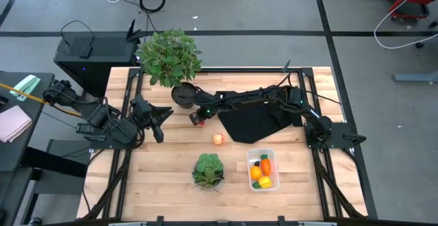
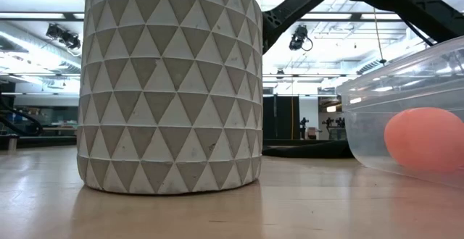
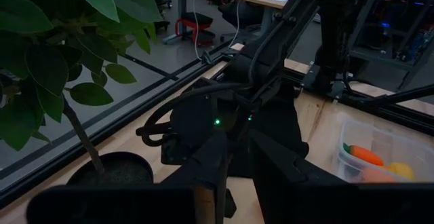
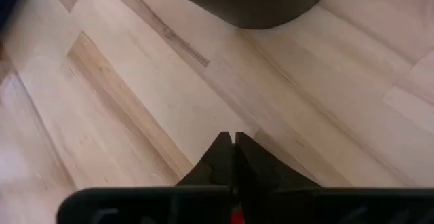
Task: Pick and placing Produce into tupperware
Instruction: Put the strawberry into the transparent bin
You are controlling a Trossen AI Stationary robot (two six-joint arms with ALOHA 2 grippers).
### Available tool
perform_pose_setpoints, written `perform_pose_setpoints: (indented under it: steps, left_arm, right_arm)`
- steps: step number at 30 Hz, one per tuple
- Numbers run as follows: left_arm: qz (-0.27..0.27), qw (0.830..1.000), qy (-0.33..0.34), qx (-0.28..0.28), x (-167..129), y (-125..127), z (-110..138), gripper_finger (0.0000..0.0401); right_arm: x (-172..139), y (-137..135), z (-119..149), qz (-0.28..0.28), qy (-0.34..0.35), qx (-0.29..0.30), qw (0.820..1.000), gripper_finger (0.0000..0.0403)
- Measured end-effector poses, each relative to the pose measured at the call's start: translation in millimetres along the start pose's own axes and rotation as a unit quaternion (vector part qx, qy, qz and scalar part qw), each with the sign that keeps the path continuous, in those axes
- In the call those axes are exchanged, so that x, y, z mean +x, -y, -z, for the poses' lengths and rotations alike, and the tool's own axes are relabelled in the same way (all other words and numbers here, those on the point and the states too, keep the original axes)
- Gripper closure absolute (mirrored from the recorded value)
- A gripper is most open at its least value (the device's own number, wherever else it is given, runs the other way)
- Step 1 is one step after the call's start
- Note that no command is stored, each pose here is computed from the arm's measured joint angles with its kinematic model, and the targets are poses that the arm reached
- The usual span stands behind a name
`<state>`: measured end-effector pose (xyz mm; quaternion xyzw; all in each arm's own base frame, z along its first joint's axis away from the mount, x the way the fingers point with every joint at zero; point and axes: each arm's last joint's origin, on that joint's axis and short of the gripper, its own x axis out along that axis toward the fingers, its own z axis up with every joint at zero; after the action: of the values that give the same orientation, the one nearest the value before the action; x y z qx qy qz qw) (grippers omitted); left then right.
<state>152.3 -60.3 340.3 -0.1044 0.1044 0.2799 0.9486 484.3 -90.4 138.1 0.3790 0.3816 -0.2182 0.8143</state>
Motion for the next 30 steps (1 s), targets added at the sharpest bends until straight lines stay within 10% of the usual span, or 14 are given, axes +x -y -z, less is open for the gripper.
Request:
perform_pose_setpoints:
  steps: [17, 30]
  left_arm:
    - [-0.003, 1.000, -0.004, 0.006, 0.0, -0.8, 1.2, 0.0334]
    - [-0.002, 1.000, -0.003, 0.006, 0.0, -0.8, 1.1, 0.0329]
  right_arm:
    - [-50.0, -21.3, -6.9, -0.013, -0.009, -0.074, 0.997, 0.0401]
    - [-161.7, -38.7, 2.8, 0.031, -0.015, -0.172, 0.985, 0.0402]
